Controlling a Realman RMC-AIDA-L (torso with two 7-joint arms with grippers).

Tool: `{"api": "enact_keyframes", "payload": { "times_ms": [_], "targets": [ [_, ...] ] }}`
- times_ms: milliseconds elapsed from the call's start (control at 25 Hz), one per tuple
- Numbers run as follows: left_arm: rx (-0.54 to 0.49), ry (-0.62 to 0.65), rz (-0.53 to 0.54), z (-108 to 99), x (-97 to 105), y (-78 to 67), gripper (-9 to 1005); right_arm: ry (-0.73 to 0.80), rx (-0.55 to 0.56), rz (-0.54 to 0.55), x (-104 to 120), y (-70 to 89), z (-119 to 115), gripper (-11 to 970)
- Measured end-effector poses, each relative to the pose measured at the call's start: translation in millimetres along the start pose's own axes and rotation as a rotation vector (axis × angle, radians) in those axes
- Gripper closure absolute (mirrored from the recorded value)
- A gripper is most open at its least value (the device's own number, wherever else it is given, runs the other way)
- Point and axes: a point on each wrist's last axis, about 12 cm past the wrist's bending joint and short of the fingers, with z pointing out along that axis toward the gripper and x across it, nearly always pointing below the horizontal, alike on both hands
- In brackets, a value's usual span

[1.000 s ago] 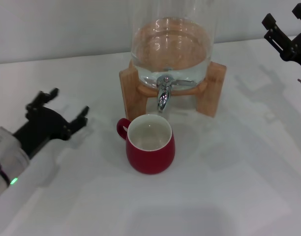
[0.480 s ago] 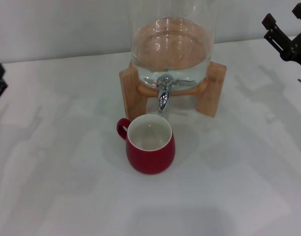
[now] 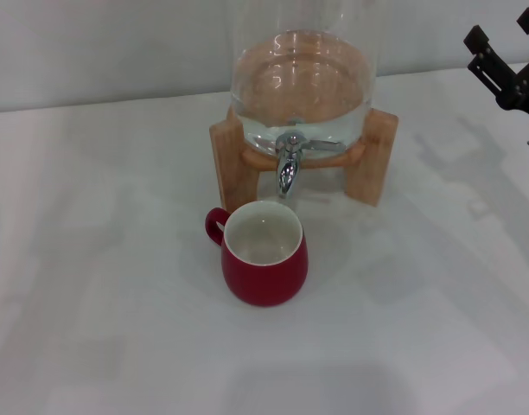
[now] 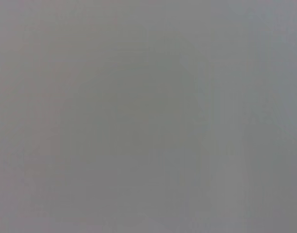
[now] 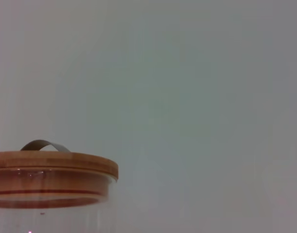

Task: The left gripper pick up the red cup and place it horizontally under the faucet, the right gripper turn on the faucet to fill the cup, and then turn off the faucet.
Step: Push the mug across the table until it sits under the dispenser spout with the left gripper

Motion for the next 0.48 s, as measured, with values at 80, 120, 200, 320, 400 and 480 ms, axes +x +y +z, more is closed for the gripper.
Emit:
{"api": "enact_keyframes", "payload": {
  "times_ms": [80,120,200,320,400,480],
  "targets": [
    [-0.037,-0.015,-0.005,-5,-2,5.2,130,0.003,0.003,-0.001,0,-0.4,-2,105],
    [-0.052,-0.018,-0.006,-7,-2,7.3,130,0.004,0.004,-0.002,1,-0.6,-2,105],
    [-0.080,-0.020,-0.008,-11,-2,11.3,131,0.005,0.005,-0.003,1,-0.6,-3,105],
    [-0.100,-0.012,-0.012,-14,0,13.2,134,0.005,0.004,-0.004,1,-0.1,-3,105],
    [-0.101,-0.009,-0.013,-14,0,13.3,136,0.005,0.001,-0.004,1,0.5,-2,105],
    [-0.102,-0.010,-0.012,-14,0,13.6,137,0.004,-0.001,-0.003,1,1.1,-1,105]
  ]
}}
